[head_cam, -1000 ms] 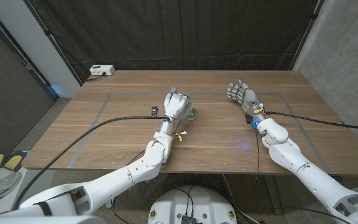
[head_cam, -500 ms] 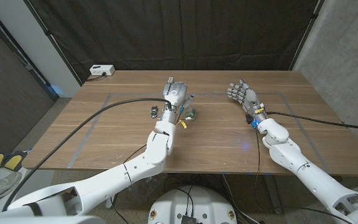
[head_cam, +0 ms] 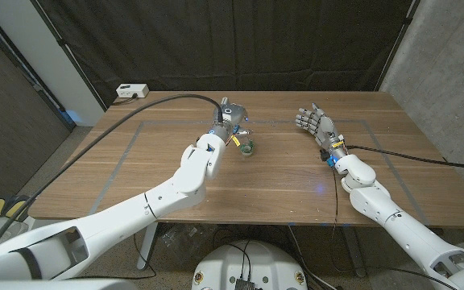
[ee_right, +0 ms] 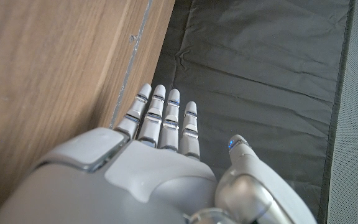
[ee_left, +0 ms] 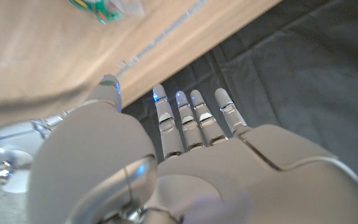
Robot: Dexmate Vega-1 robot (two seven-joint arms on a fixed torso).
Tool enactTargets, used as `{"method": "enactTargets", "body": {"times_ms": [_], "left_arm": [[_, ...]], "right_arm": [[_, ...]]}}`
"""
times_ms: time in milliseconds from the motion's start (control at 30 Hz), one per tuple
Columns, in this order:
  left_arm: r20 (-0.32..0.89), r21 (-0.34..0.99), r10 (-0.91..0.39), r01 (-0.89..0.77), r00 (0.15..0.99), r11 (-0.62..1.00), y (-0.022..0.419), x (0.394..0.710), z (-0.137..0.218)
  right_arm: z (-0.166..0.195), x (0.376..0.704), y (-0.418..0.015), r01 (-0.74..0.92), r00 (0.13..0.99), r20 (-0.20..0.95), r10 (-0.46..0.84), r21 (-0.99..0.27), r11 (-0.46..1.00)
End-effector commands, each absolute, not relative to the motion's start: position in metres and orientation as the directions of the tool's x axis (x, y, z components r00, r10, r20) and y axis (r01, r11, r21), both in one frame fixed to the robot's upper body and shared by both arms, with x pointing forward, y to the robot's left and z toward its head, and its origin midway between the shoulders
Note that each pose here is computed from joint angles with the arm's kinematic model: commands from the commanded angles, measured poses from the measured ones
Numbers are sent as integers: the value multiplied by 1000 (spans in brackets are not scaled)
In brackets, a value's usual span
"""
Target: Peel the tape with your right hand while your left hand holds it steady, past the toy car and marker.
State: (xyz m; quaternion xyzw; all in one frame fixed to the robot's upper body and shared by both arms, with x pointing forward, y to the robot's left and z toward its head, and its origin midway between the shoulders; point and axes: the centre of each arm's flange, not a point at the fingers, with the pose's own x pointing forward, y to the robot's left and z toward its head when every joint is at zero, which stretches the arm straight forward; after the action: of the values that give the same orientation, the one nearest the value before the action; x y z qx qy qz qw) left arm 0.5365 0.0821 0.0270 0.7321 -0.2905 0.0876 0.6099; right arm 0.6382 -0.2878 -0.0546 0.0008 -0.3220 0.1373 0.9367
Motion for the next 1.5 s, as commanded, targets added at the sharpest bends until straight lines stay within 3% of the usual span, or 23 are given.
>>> {"method": "enactTargets", "body": {"times_ms": [33, 233, 533, 1500], "left_arm": [[76, 922, -373, -208, 925, -327, 94, 545, 8], [89, 883, -443, -277, 892, -379, 99, 545, 13], [247, 785, -534, -490, 809, -379, 99, 546, 12], [94, 645, -525, -453, 846, -615, 79, 576, 12]], "right_arm": [[-59, 637, -288, -263, 758, 598, 260, -85, 961], [-62, 637, -286, -265, 760, 595, 260, -81, 961], [-66, 635, -285, -259, 761, 598, 250, -73, 963], [-66, 637, -286, -234, 771, 596, 225, -63, 970]]}}
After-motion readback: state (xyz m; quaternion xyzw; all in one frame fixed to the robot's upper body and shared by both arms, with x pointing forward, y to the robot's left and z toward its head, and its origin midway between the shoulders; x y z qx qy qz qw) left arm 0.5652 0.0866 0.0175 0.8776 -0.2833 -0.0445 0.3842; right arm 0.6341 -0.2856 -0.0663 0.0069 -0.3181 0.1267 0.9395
